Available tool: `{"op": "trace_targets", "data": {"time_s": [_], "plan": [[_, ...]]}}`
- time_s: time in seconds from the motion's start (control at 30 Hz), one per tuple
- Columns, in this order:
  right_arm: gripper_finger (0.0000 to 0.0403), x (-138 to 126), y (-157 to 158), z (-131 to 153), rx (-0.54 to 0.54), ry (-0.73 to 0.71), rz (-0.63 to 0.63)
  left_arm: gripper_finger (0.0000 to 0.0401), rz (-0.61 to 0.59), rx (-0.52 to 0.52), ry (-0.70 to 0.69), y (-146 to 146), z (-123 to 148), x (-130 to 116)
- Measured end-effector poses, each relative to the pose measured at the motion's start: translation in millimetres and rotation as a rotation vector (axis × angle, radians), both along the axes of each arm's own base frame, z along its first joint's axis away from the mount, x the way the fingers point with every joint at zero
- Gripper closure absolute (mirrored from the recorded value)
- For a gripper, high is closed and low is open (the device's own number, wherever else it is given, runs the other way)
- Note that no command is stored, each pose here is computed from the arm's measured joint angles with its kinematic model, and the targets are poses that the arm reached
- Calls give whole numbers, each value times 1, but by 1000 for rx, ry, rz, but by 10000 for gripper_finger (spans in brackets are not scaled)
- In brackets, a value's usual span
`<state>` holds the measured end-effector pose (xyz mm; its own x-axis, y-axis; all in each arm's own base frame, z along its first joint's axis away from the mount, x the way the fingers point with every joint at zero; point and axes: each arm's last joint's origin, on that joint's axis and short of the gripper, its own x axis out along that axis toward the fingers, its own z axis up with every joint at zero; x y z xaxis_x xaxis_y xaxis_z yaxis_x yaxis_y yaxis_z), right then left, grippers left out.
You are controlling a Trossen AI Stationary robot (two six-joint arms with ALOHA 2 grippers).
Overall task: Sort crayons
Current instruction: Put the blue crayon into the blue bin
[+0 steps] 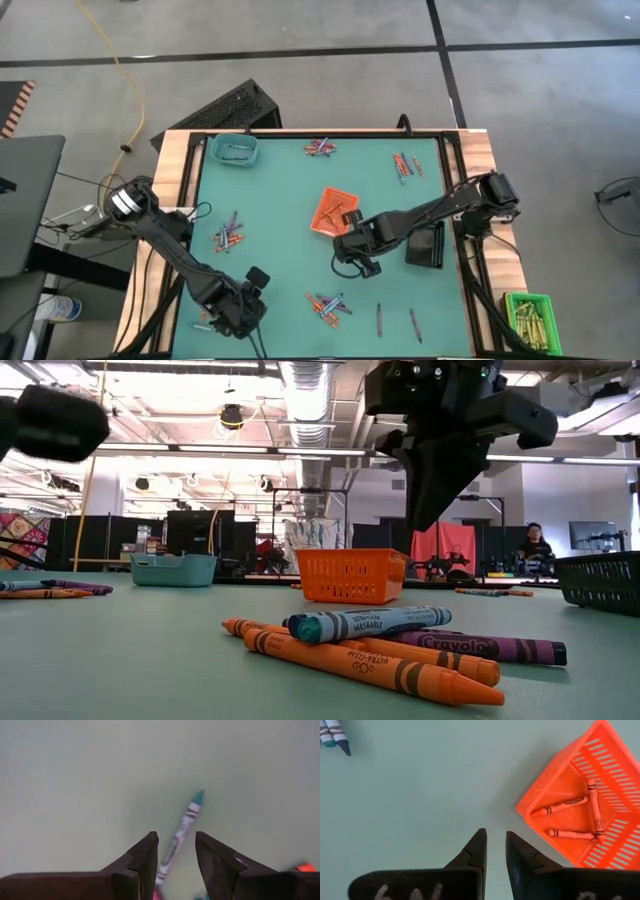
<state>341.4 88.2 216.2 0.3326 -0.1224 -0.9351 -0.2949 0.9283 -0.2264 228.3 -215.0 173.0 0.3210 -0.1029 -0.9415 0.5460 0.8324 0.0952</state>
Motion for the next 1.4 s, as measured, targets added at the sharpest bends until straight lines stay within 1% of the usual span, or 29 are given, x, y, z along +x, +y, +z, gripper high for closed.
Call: {"op": "trace_targets", "data": {"time_s": [0.17,0.3,0.4,0.5,0.53,0.57,0.67,0.77,0.87,0.97,1.03,1.2,1.3,1.4], "plan": [[339,1,-1,0,0,-9,-5,282,-31,56,67,-5,-24,4],[339,1,0,0,1,-10,-9,288,-38,84,84,-9,-28,7],[339,1,2,0,-4,-13,-5,317,-44,88,99,-10,-29,8],[339,0,2,0,-5,-13,-5,369,-61,85,102,-12,-27,10],[339,0,2,0,-5,-13,-5,384,-67,82,103,-12,-27,10],[339,1,1,0,-7,-14,-6,389,-67,78,105,-13,-26,10],[339,1,1,0,-20,-17,-10,393,-65,63,110,-14,-24,12],[339,1,1,0,-23,-17,-11,397,-61,15,119,-18,-21,15],[339,0,1,0,-23,-16,-10,399,-60,-42,131,-21,-14,20],[339,0,1,0,-24,-14,-10,399,-57,-50,124,-23,-3,26],[339,0,1,0,-23,-14,-11,399,-56,-17,101,-23,7,30],[339,-1,2,0,-19,-9,-25,400,-5,173,57,-9,29,40],[339,-3,7,0,-18,-1,-22,400,35,263,37,6,38,48],[339,-6,13,0,-13,4,-23,400,84,309,22,26,45,54]]}}
